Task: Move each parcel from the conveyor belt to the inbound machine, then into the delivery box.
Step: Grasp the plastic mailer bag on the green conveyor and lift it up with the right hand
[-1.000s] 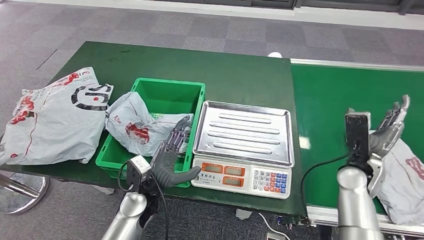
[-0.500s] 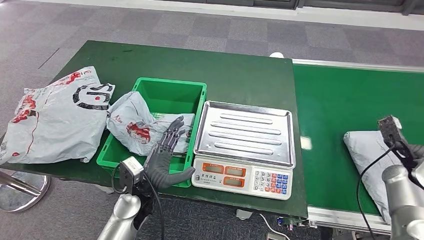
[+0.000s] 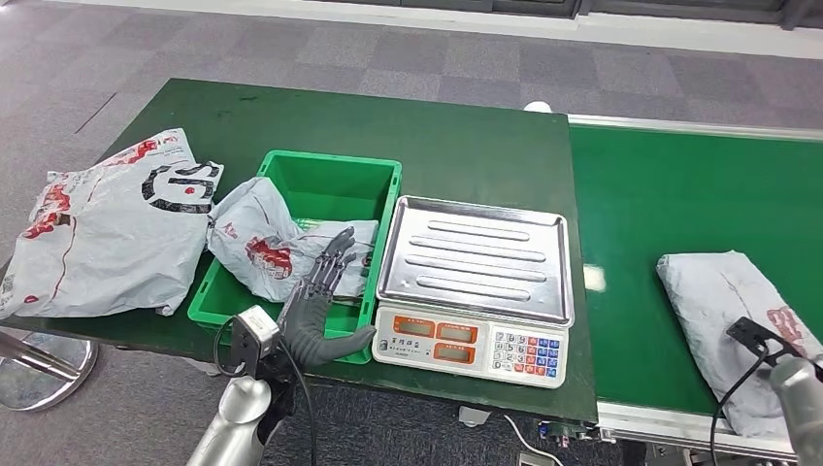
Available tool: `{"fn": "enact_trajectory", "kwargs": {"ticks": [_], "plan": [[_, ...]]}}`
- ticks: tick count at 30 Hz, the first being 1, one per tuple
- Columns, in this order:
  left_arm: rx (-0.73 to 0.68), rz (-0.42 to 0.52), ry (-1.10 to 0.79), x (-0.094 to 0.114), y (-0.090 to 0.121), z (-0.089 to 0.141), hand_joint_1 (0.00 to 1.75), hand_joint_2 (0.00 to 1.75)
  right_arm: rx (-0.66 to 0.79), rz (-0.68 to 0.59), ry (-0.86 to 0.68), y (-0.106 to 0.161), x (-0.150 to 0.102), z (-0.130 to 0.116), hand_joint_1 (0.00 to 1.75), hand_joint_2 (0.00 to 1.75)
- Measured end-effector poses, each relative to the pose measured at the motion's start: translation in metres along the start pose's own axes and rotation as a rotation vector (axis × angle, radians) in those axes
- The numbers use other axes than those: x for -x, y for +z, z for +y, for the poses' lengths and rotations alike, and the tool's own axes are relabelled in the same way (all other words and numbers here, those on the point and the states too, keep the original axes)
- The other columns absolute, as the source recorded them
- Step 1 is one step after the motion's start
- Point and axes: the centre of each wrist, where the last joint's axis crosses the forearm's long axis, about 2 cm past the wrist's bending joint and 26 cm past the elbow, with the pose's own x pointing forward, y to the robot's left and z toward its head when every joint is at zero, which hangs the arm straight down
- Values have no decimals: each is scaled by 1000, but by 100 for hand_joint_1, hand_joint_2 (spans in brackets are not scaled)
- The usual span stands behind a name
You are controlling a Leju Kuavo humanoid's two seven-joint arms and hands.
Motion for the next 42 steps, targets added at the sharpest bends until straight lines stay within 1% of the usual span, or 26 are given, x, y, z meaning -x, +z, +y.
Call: {"fn": "enact_trajectory", "kwargs": {"ticks": [4,8,14,20,26,31,37,39,42], "plan": [[-13,14,-13,3,2,1,0,175,-42,0,41,-1,5,11,0,175],[-12,27,-11,5,3,1,0,175,-73,-15,63,0,5,15,175,175],[-16,37,-9,7,4,0,0,175,-75,-68,61,5,-4,20,175,175],[-18,46,-7,7,4,0,0,175,-30,-127,23,13,-22,16,175,175],[-26,48,-2,4,7,0,0,175,37,-202,-42,23,-42,8,175,175],[-45,44,3,1,12,1,0,175,159,-306,-157,34,-58,-6,175,175],[-50,37,7,-2,15,1,0,175,188,-343,-202,41,-70,-13,175,175],[-53,35,7,-3,16,2,0,175,254,-387,-271,44,-73,-17,175,175],[-61,31,9,-4,17,3,0,175,421,-478,-412,52,-76,-27,175,175]]}}
